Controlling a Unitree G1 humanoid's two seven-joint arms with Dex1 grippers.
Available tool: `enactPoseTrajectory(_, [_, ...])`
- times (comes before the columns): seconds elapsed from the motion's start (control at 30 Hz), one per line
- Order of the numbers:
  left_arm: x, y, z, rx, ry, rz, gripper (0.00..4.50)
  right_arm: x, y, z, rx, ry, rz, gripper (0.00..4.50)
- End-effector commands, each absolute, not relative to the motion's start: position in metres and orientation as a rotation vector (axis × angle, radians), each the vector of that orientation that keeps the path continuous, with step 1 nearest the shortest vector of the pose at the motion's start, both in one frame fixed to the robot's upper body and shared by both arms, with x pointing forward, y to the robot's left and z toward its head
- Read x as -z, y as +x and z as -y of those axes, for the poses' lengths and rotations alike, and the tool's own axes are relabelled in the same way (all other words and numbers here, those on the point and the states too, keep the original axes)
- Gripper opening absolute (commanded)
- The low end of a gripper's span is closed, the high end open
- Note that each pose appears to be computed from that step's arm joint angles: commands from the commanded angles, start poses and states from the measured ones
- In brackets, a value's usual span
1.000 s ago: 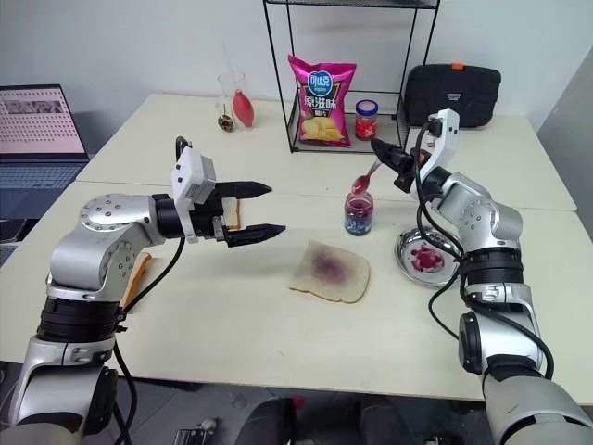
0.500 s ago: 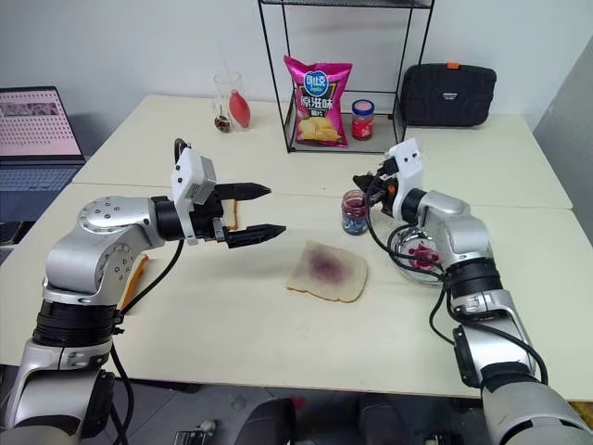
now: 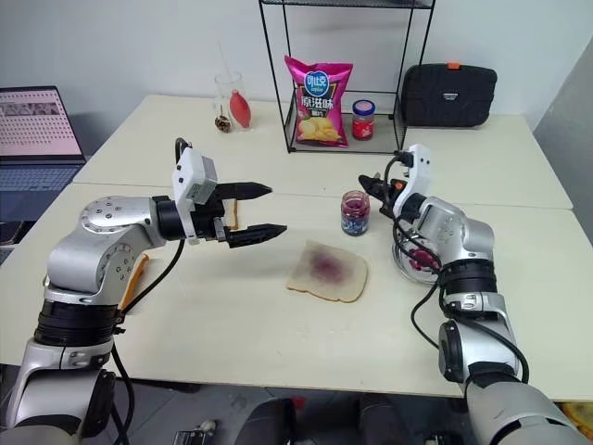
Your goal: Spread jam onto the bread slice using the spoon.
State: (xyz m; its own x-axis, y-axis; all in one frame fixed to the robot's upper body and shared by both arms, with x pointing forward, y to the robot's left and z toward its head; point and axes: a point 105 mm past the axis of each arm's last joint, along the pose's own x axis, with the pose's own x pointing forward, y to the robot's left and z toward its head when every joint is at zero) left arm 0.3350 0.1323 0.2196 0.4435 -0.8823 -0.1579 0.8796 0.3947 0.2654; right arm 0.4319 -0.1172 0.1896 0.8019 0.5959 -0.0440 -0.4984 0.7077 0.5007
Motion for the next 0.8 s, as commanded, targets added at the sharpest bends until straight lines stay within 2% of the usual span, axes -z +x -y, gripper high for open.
enactPoseTrajectory(0.03, [-0.233,0.336,-0.127,1.126,0.361,0.068,4.42,-0.223,0.433,0.126,-0.598,0.614,-0.146,0.09])
enactPoseTrajectory(0.53, [-0.233,0.341,-0.122,1.155,0.367,0.086,4.42,-0.246,0.433,0.157,-0.503,0.949,-0.121,0.09])
enactPoseTrajectory(0.7, [-0.232,0.338,-0.125,1.172,0.366,0.071,4.42,-0.263,0.421,0.149,-0.563,0.925,-0.093,0.09])
enactPoseTrajectory(0.8, [-0.229,0.329,-0.135,1.182,0.366,0.026,4.42,-0.280,0.393,0.120,-0.700,0.771,-0.066,0.09])
